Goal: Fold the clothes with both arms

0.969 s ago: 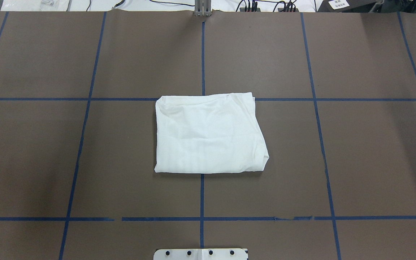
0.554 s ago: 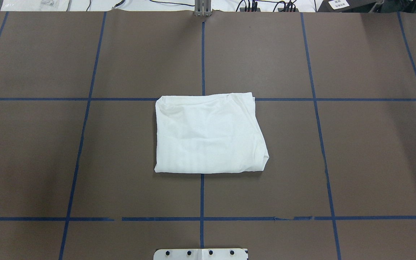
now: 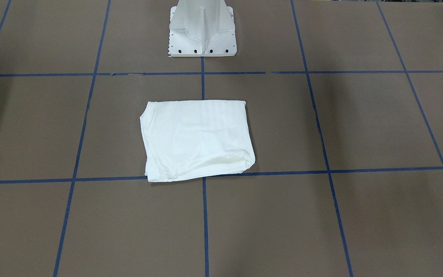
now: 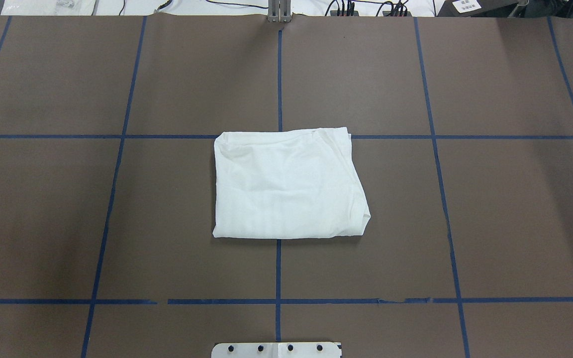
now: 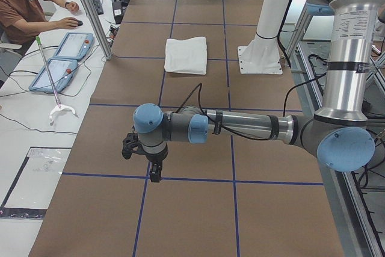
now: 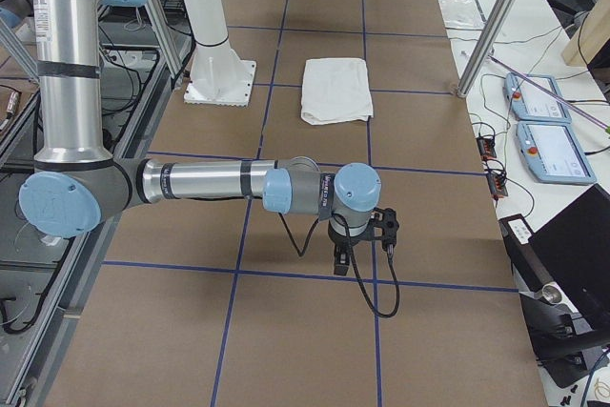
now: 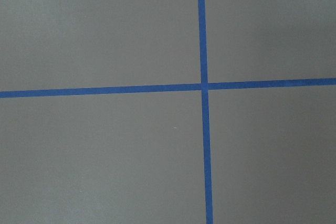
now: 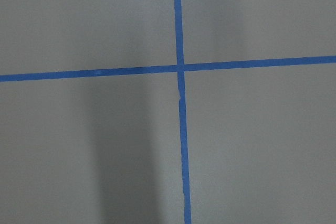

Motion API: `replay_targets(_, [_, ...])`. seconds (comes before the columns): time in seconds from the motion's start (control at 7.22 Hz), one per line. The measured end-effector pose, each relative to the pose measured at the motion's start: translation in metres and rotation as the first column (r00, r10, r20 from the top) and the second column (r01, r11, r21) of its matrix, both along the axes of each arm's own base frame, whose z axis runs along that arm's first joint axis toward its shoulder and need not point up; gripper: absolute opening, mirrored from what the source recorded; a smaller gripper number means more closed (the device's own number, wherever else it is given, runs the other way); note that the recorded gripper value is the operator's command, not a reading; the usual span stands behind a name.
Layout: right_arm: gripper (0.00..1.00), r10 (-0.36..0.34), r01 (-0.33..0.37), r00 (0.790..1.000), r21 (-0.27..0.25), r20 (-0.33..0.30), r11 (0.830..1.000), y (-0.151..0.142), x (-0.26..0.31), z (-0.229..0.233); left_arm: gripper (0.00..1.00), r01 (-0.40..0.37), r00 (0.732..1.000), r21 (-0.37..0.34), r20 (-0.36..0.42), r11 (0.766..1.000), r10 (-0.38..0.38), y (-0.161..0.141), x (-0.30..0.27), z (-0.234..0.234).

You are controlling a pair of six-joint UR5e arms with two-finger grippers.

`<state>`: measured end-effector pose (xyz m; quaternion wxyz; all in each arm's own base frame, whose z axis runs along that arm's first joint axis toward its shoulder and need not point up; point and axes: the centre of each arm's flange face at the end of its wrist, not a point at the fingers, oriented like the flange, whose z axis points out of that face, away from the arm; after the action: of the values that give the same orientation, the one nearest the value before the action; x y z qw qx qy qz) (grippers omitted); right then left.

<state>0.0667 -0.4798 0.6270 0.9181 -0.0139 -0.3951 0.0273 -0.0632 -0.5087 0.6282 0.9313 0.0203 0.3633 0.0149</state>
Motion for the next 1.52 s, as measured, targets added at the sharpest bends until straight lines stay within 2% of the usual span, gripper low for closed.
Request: replay_targets(1.52, [1.00, 0.000, 0.000, 1.000, -0.001, 0.001, 1.000, -0.0017, -0.0001, 0.0007, 1.00, -0.002, 1.000, 0.007, -0.019, 1.000, 0.002, -0.0016, 0.0021, -0.0032])
